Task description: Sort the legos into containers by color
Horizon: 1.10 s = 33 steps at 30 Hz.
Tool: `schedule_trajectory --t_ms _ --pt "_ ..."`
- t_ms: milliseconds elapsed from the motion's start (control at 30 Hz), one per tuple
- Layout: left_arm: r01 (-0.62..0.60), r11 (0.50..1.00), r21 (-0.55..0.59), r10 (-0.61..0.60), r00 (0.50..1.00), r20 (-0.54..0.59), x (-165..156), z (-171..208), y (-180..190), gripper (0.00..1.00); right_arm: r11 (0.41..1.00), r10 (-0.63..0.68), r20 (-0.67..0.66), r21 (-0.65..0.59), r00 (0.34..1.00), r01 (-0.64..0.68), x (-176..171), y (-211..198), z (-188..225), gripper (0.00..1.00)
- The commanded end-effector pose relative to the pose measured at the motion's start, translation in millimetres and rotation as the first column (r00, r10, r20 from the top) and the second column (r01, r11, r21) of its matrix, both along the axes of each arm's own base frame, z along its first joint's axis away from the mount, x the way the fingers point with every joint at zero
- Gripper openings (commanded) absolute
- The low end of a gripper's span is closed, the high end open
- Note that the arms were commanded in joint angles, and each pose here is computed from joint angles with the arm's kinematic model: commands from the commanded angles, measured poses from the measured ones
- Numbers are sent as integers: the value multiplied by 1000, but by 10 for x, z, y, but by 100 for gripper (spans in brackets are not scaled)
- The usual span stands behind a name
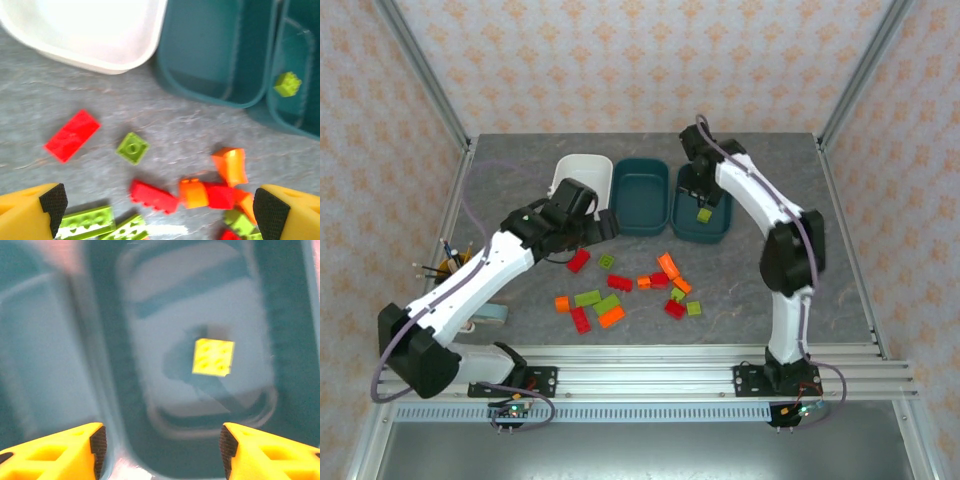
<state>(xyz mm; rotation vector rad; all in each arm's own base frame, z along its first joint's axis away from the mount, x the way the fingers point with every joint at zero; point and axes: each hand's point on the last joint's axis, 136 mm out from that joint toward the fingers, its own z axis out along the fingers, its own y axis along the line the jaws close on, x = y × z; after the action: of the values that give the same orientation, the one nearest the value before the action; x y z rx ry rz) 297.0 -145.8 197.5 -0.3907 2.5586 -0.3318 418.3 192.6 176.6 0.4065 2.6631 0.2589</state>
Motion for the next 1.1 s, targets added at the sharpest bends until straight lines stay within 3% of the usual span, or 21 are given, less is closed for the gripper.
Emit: schedule_trajectory --t_ms 0,100,167,333,533,767,967,1067 --pt "72 978 195 -38 984 -172 -332 -415 408 98 946 261 257 125 931 -299 -416 667 571 65" --pt "170 949 266 -104 964 -246 -385 -646 509 97 855 387 326 223 862 -468 -956 1057 506 67" --pt "213 933 289 -129 950 -285 -358 -756 538 97 804 443 399 219 803 -553 -1288 1199 476 68" --pt "336 881 334 -202 904 -377 -193 -975 545 96 748 475 509 196 718 -634 -1727 1253 374 74" --pt "479 812 334 -301 833 -464 -47 -1248 495 87 759 497 453 187 740 -624 -1779 1211 185 73" --pt "490 812 316 -310 823 -476 208 -1453 515 83 770 491 446 180 748 -612 -1758 1203 201 73" --pt "506 811 294 -339 816 -468 361 -1582 436 74 775 491 434 179 756 -606 -1758 1191 190 73" --pt "511 812 280 -343 808 -480 384 -1663 404 65 780 490 428 175 760 -601 -1753 1185 188 73"
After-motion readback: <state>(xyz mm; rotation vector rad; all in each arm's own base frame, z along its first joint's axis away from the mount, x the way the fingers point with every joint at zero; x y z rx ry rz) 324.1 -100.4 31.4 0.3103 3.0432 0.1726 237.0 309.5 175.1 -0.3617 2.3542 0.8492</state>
